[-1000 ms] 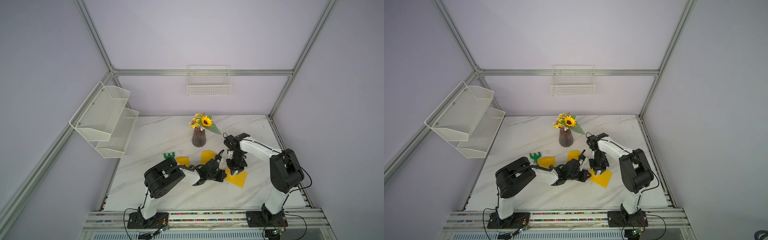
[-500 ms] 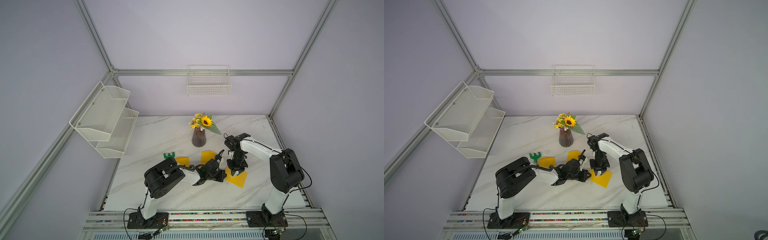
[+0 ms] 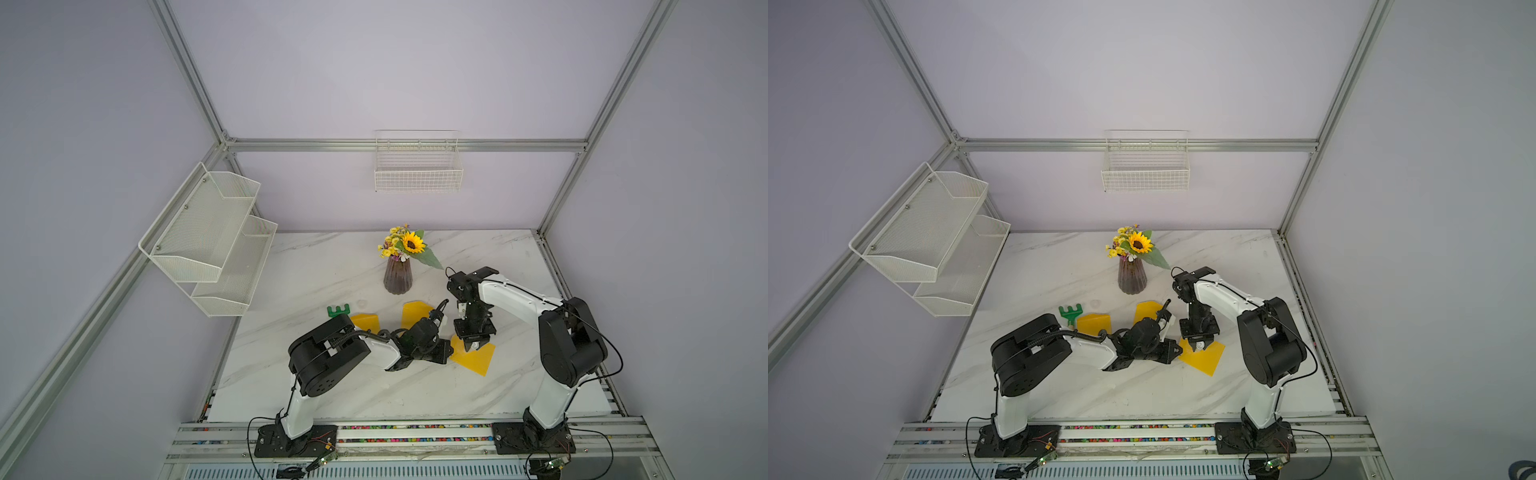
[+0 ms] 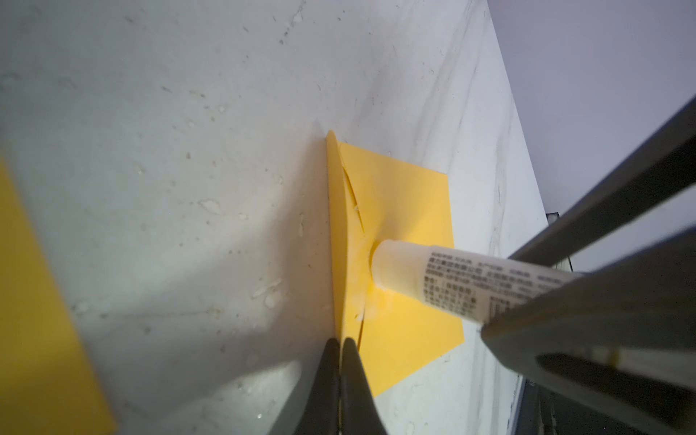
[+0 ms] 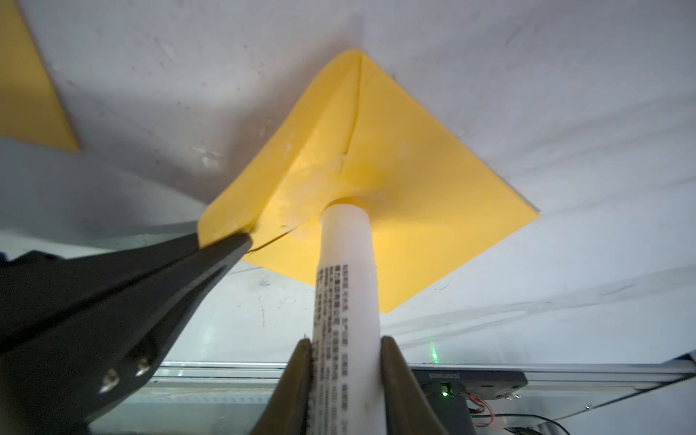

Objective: Seal the envelope with a glue stick
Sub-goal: Apply the envelope at the center of the board.

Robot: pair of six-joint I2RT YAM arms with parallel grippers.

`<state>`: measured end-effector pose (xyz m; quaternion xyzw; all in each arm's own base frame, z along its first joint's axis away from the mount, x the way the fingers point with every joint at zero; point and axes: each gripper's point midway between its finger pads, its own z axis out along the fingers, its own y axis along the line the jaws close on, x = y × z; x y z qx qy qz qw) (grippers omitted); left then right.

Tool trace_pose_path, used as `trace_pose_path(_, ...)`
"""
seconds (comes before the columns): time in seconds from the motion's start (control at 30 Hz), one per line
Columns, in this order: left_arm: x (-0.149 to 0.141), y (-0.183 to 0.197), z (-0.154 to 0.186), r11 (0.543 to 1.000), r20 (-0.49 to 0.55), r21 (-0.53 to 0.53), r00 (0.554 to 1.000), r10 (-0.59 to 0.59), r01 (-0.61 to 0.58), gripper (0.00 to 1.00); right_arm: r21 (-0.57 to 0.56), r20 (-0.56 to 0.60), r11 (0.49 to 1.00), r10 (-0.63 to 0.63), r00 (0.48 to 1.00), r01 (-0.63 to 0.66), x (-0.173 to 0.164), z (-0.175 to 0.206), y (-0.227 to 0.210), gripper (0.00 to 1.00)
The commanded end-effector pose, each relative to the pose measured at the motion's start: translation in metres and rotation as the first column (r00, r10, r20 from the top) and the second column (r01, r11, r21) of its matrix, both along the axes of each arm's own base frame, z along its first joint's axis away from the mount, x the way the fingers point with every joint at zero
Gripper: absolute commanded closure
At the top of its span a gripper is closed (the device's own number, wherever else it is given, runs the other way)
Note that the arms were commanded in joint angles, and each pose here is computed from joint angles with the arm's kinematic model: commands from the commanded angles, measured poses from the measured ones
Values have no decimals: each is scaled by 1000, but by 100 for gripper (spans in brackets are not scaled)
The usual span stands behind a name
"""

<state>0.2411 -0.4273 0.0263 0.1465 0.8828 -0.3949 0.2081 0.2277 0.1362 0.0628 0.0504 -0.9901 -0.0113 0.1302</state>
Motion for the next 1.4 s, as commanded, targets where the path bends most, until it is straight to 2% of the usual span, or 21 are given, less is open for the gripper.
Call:
trace_pose_path(0.0,-10,16,-25,994,-40,109,999,2,3,100,205,-19,979,6,1000,-2,1,-16,43,100)
trace_pose_path(0.07,-10,16,-25,994,-41,109,999,1,3,100,90,3,996,21,1000,-21,5,-22,24,100)
trace_pose_path(0.1,-10,16,-25,994,-41,108,999,1,3,100,-24,27,999,38,999,-38,10,-24,5,100)
trace_pose_path(0.17,-10,16,-25,994,-40,108,999,2,3,100,-242,64,969,61,996,-44,18,-23,-32,100)
trace_pose_path(0.27,-10,16,-25,994,-39,106,999,2,3,100,-367,87,929,76,993,-39,23,-18,-53,100)
trace_pose_path(0.33,-10,16,-26,994,-42,109,999,3,2,100,-331,80,943,65,995,-36,22,-21,-46,100)
trace_pose_path(0.4,-10,16,-25,994,-40,109,999,2,3,100,-173,59,985,32,998,-21,17,-27,-18,100)
trace_pose_path(0.43,-10,15,-25,994,-40,107,999,1,4,100,-54,51,998,19,998,-16,15,-27,2,100)
trace_pose_path(0.47,-10,16,-25,994,-40,108,999,1,3,100,48,45,999,1,999,-3,14,-25,20,100)
trace_pose_path(0.53,-10,16,-25,994,-41,108,999,0,4,100,142,45,990,-12,999,6,16,-20,37,100)
trace_pose_path(0.6,-10,15,-26,994,-42,108,999,0,5,100,135,59,991,-13,998,5,20,-18,36,100)
trace_pose_path(0.67,-10,16,-26,994,-42,109,999,0,5,100,54,81,998,-17,997,13,25,-20,22,100)
trace_pose_path(0.77,-10,16,-26,994,-42,109,999,0,5,100,-212,107,977,34,994,-11,30,-23,-24,100)
trace_pose_path(0.83,-10,16,-25,994,-41,108,999,1,3,100,-315,105,949,56,993,-20,30,-24,-42,100)
trace_pose_path(0.9,-10,16,-25,994,-40,109,999,2,2,100,-321,104,947,57,993,-21,30,-24,-43,100)
trace_pose_path(0.93,-10,16,-25,994,-39,108,999,3,1,100,-276,96,961,45,994,-16,29,-26,-35,100)
trace_pose_path(1.0,-9,16,-25,994,-38,108,999,3,1,100,-100,74,995,12,997,-5,25,-29,-4,100)
trace_pose_path(1.07,-10,16,-25,994,-40,108,999,2,2,100,95,58,995,-8,998,2,23,-24,30,100)
trace_pose_path(1.13,-10,16,-25,994,-40,109,999,2,2,100,147,59,989,-18,998,10,24,-19,39,100)
trace_pose_path(1.23,-10,16,-25,994,-40,108,999,1,3,100,37,88,999,-25,996,22,31,-23,19,100)
trace_pose_path(1.37,-10,17,-25,994,-39,108,999,3,1,100,-256,111,967,35,993,-6,35,-25,-33,100)
